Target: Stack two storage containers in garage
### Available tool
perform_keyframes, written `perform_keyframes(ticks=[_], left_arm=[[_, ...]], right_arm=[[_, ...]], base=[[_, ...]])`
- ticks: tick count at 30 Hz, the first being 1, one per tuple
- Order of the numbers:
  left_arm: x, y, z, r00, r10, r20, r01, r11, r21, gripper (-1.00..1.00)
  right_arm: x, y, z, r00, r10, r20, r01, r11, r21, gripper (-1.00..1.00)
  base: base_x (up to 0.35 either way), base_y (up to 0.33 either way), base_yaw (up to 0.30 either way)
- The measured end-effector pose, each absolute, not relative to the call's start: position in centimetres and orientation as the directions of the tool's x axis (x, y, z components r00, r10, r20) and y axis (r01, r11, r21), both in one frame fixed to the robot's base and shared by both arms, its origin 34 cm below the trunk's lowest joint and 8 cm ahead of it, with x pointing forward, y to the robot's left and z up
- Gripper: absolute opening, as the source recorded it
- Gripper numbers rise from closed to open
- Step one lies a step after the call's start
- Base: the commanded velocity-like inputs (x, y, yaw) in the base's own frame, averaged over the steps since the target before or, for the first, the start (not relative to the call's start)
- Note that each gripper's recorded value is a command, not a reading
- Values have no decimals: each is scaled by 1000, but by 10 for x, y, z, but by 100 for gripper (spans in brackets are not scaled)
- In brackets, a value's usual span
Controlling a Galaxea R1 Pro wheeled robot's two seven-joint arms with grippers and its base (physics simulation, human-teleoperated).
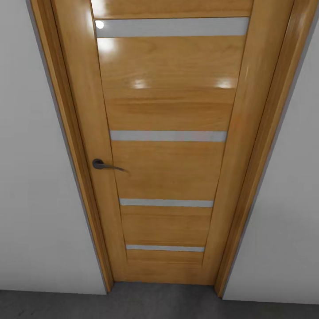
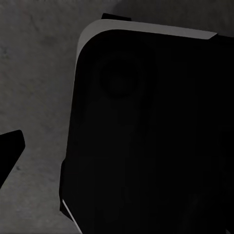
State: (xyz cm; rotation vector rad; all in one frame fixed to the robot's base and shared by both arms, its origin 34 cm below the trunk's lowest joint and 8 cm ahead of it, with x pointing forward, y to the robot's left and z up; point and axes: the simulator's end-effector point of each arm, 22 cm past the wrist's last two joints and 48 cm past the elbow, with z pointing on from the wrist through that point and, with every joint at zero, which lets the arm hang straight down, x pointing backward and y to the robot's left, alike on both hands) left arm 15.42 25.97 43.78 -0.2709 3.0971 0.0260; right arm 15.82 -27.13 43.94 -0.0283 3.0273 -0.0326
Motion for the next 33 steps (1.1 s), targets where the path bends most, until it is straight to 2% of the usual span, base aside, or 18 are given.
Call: perform_keyframes(ticks=[33], left_arm=[[154,260,438,-984,-174,-32,-175,985,14,100]], right_arm=[[159,-272,439,-993,-21,-114,-18,999,-26,100]], base=[[0,-22,0]])
